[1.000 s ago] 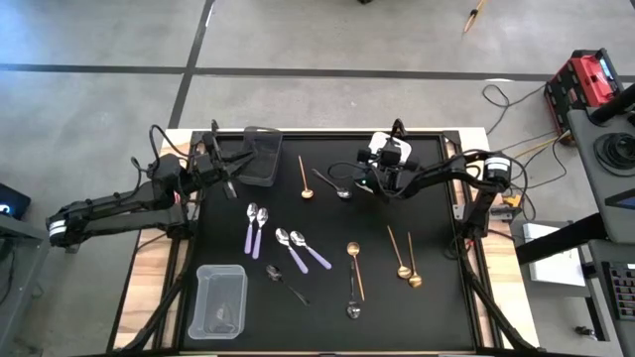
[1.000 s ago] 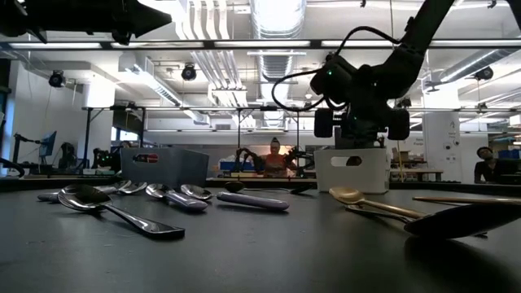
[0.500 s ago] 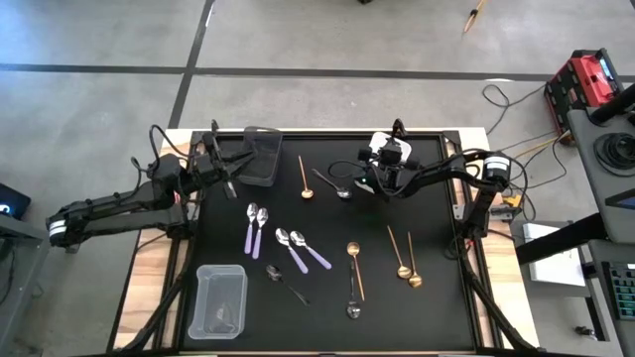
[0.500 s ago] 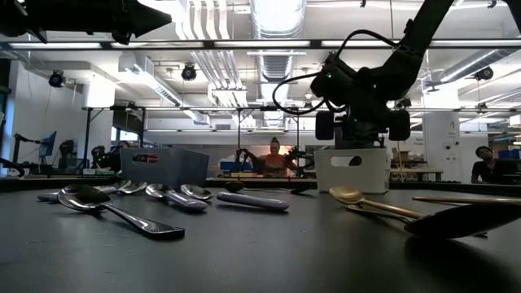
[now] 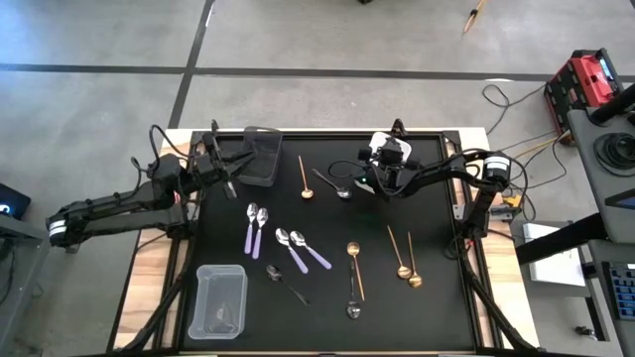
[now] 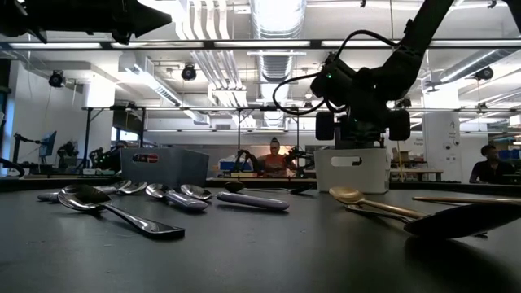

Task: Sort silverware by color (type)
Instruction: Put the black spoon into the white bin, then put the purple spoon into the transparent bin

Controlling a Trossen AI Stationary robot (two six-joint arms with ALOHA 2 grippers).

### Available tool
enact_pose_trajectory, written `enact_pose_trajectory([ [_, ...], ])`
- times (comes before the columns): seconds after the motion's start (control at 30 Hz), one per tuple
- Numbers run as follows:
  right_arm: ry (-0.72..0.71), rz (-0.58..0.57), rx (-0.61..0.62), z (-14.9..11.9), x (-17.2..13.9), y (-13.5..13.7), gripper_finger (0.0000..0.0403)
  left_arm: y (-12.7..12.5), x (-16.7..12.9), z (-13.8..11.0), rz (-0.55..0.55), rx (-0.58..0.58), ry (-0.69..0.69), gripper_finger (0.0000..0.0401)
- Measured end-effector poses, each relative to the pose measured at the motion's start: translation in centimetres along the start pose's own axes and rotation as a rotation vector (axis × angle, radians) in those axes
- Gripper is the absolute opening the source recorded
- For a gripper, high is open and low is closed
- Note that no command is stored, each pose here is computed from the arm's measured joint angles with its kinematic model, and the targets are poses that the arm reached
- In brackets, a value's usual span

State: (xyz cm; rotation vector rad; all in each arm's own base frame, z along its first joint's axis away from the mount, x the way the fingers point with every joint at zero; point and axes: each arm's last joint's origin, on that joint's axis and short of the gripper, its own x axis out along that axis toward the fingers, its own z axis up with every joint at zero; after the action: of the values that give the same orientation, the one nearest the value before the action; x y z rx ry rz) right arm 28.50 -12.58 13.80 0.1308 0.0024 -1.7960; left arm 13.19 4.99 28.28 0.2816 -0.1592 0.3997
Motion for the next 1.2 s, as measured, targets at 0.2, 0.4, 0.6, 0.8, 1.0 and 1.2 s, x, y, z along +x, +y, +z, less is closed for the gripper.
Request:
enact_pose_trajectory([
  [0.2, 0.003, 0.003, 0.001, 0.00, 0.00, 0.01, 0.0098, 0.00, 0.00, 0.00, 0.000, 0.000, 0.000, 0.0039],
  [0.4, 0.004, 0.005, 0.001, 0.00, -0.04, 0.02, 0.0115, 0.00, 0.00, 0.00, 0.000, 0.000, 0.000, 0.0039],
  [0.6, 0.018, 0.019, -0.007, -0.04, -0.06, 0.07, 0.0117, 0.00, 0.00, 0.00, 0.000, -0.004, 0.000, 0.0039],
  [0.8, 0.023, 0.025, -0.013, -0.06, -0.08, 0.08, 0.0115, 0.00, 0.00, 0.00, 0.000, -0.005, 0.000, 0.0039],
  [1.0, 0.023, 0.033, -0.010, 0.00, -0.31, 0.19, 0.0129, 0.00, 0.00, 0.00, 0.000, -0.015, 0.000, 0.0039],
  [1.2, 0.025, 0.042, -0.011, -0.03, -0.55, 0.23, 0.0151, 0.00, -0.02, 0.02, 0.000, -0.024, -0.001, 0.0039],
])
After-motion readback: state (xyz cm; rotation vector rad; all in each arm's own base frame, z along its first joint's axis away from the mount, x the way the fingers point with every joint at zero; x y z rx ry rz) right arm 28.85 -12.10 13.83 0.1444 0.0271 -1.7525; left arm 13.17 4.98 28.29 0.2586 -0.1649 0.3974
